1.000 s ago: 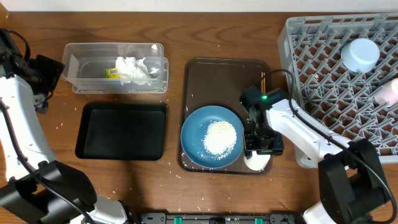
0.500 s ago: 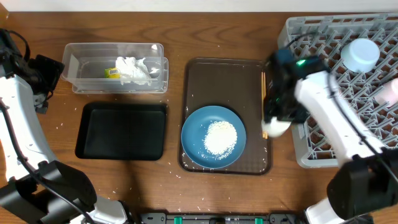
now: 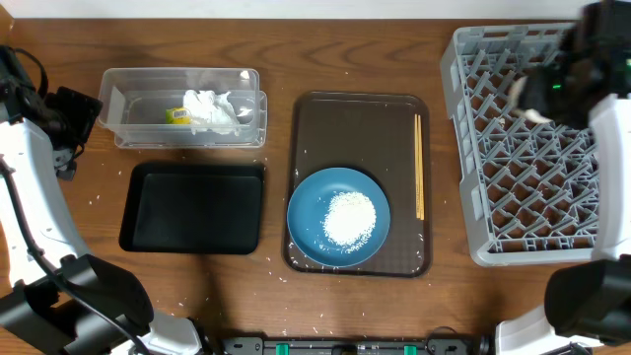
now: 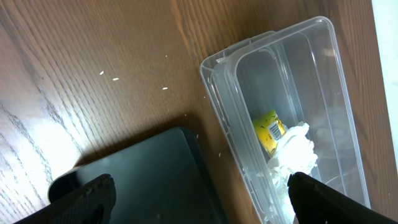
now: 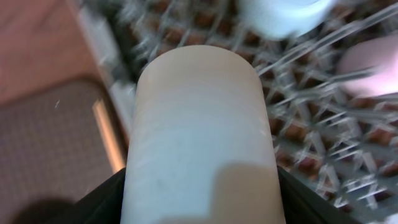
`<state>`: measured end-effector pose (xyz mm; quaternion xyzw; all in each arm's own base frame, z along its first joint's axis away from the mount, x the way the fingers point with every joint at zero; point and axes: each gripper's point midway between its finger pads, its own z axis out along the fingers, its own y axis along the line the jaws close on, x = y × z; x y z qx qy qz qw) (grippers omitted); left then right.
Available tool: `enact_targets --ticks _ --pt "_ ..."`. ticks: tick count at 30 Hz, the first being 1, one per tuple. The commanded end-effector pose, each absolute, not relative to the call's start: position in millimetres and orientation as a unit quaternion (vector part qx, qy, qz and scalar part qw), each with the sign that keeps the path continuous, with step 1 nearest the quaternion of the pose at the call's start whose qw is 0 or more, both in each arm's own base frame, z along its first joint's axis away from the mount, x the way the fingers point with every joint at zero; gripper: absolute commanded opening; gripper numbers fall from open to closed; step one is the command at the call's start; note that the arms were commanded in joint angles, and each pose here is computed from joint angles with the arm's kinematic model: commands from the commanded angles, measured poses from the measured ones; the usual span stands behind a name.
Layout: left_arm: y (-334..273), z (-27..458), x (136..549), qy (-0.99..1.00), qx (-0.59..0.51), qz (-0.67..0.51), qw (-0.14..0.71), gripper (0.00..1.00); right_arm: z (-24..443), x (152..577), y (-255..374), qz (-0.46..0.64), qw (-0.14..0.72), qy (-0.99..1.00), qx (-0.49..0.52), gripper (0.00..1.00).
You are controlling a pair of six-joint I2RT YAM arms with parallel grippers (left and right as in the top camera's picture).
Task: Sort waste into correct bins and load items into the dishwasher rack
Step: 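Lift the white cup and place it in the grey rack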
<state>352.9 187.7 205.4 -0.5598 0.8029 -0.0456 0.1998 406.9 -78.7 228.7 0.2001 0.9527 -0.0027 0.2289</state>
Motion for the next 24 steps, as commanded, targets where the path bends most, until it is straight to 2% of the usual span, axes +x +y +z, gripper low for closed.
enact_targets --ticks 1,6,12,24 --pt "189.6 202.2 351.2 0.805 -0.559 -0.041 0.195 0.91 240.4 410.0 -116.7 -0.022 0.258 0.94 0.223 0.61" --pt "189.6 202.2 351.2 0.805 -0.559 -0.041 0.195 0.91 241.5 411.3 -163.8 -0.04 0.28 0.923 0.26 0.61" --pt "189.8 202.2 351.2 0.805 -0.559 -0.041 0.195 0.91 214.9 410.4 -190.2 -0.045 0.253 0.923 0.286 0.63" --pt "189.6 202.2 351.2 0.805 -0.559 -0.041 0.195 0.91 176.8 408.9 -193.9 -0.036 0.2 0.934 0.294 0.68"
